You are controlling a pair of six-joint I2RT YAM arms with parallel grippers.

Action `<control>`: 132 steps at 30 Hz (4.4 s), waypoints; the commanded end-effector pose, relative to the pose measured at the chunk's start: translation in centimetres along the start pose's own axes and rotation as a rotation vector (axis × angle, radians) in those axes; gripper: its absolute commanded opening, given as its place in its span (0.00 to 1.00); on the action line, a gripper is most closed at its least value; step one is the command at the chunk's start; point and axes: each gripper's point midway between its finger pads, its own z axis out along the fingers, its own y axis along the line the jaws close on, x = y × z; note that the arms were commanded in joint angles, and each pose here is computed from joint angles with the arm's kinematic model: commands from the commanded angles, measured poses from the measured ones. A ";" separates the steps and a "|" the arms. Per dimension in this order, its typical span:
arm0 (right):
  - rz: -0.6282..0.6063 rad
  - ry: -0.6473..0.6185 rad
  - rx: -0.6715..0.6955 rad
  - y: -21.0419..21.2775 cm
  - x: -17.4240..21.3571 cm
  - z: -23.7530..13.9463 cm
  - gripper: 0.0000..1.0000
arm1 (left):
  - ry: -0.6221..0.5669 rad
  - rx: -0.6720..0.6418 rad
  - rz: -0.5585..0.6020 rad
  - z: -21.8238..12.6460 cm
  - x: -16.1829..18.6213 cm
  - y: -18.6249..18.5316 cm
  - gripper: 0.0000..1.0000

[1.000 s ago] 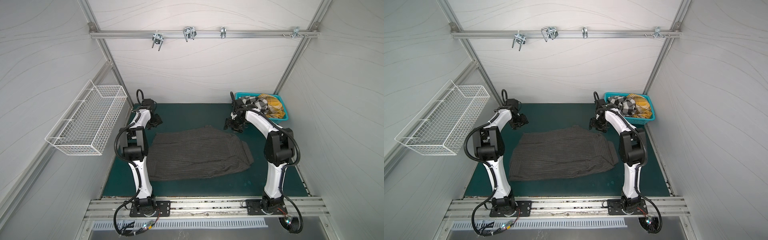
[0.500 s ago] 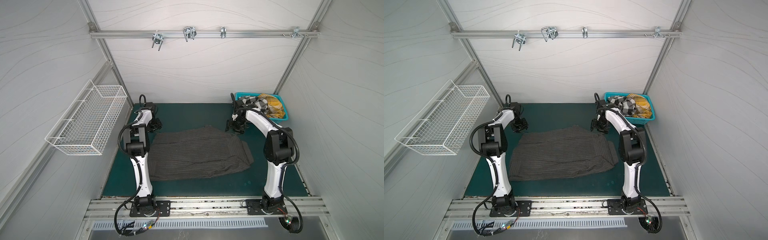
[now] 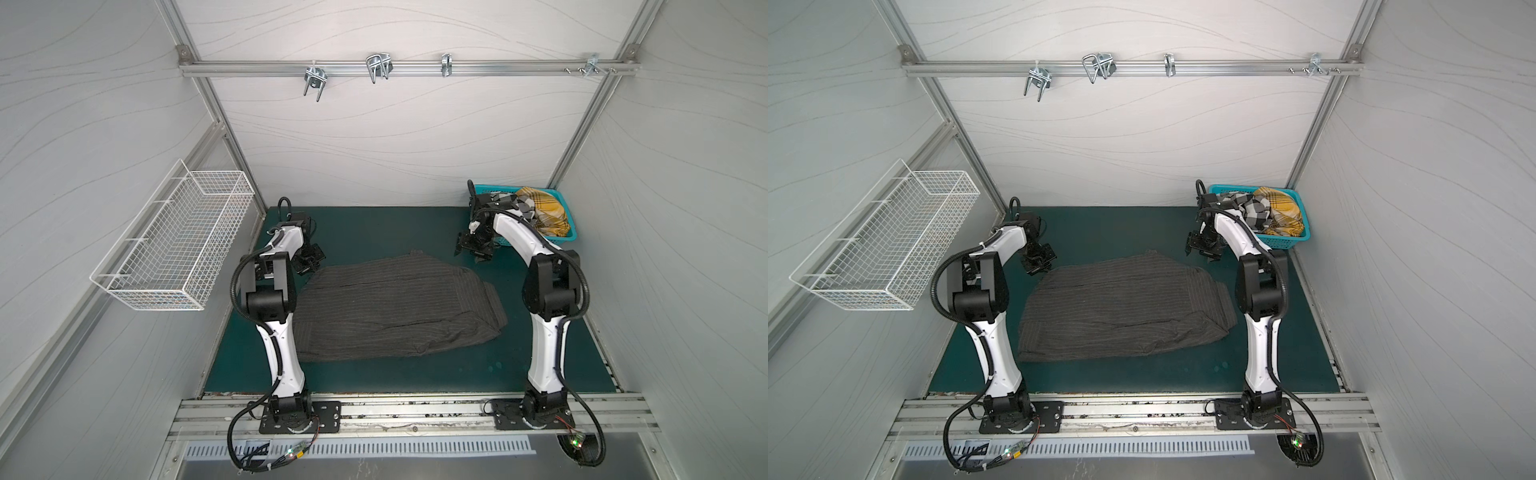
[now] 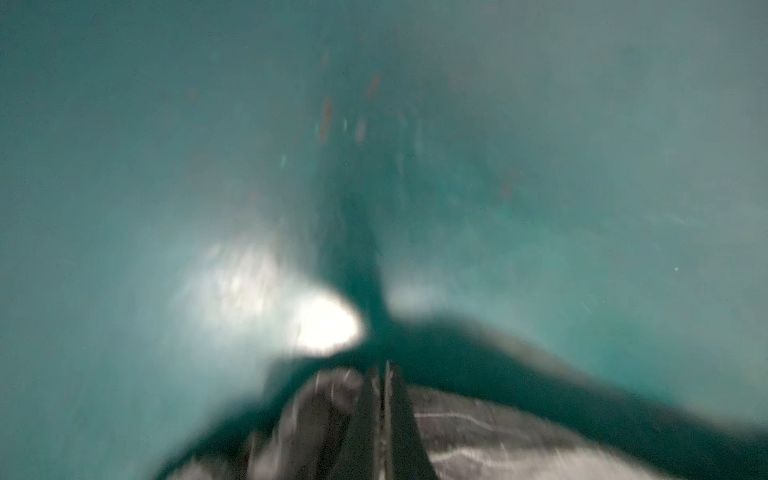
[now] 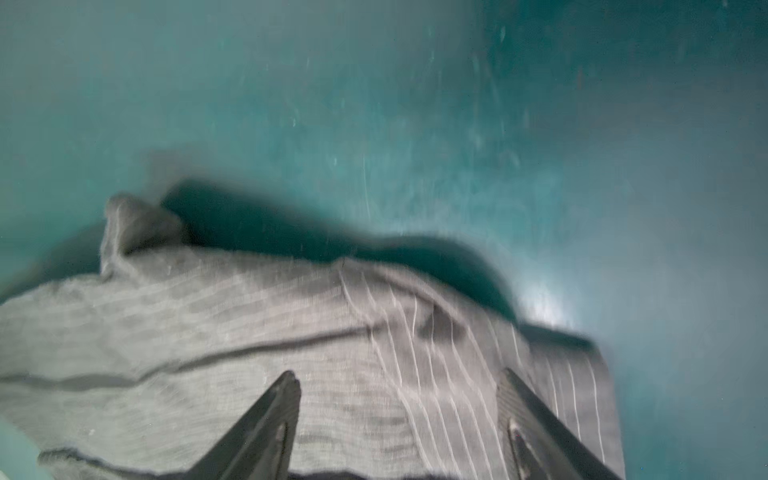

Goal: Fold and stack the long sleeve shirts

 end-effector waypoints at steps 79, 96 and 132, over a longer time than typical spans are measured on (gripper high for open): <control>-0.332 0.274 0.135 4.2 14.5 7.4 0.54 | -0.024 -0.059 -0.220 -3.2 15.5 10.4 0.00; -0.381 0.040 0.210 5.0 13.7 -0.5 0.27 | -0.035 -0.066 -0.216 -3.6 15.3 10.5 0.00; -0.577 0.303 -0.035 12.8 20.5 5.5 0.50 | 0.014 -0.059 -0.208 -2.4 15.7 10.2 0.00</control>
